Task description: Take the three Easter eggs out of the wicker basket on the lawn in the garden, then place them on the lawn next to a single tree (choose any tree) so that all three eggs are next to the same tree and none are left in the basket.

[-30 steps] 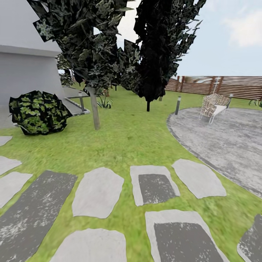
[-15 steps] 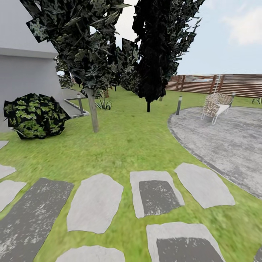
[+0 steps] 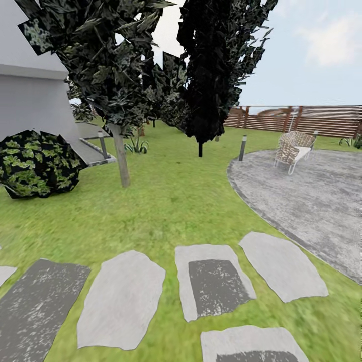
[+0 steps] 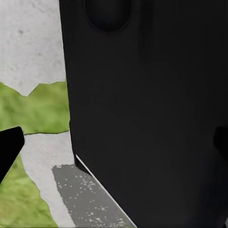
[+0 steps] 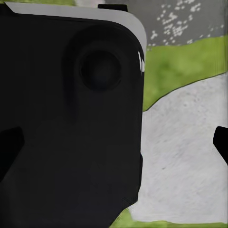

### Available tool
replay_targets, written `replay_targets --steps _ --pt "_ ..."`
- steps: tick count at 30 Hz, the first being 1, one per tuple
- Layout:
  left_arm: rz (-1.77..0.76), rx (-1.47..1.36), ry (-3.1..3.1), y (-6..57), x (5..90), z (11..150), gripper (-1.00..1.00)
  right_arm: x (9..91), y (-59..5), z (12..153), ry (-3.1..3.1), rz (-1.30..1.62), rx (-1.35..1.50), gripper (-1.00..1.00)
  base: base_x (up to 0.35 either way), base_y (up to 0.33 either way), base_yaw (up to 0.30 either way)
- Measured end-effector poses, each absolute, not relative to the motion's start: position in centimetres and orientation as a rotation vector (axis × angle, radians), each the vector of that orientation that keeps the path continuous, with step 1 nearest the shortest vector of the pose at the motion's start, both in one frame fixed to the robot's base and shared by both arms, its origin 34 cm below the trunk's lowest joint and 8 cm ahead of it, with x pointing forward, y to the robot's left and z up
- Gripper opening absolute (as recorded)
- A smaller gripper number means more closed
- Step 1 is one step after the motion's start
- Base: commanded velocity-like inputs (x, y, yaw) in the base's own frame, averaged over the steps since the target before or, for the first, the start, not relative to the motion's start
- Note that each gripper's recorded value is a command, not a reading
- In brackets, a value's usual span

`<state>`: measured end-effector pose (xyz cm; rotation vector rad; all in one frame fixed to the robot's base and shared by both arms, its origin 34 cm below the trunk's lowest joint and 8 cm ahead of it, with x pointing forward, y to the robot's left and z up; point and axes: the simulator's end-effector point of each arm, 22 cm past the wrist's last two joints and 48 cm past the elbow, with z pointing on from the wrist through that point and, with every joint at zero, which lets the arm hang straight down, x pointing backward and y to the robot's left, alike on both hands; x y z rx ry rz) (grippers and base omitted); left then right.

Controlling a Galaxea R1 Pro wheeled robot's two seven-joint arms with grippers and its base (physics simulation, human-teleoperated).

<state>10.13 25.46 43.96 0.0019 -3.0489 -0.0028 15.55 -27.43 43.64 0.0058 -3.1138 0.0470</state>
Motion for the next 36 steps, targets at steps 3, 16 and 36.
replay_targets --steps 3,16,36 --pt "-0.002 0.000 -3.049 25.45 10.13 43.96 1.00 15.56 -27.43 43.64 -3.114 0.047 0.005 1.00 0.342 0.000 -0.146" --pt "-0.003 0.002 -3.049 25.47 10.13 43.96 1.00 15.56 -27.43 43.64 -3.114 0.047 0.006 1.00 0.342 0.000 -0.007" --pt "-0.004 0.004 -3.049 25.49 10.12 43.96 1.00 15.56 -27.43 43.64 -3.114 0.047 0.007 1.00 0.342 0.000 0.000"
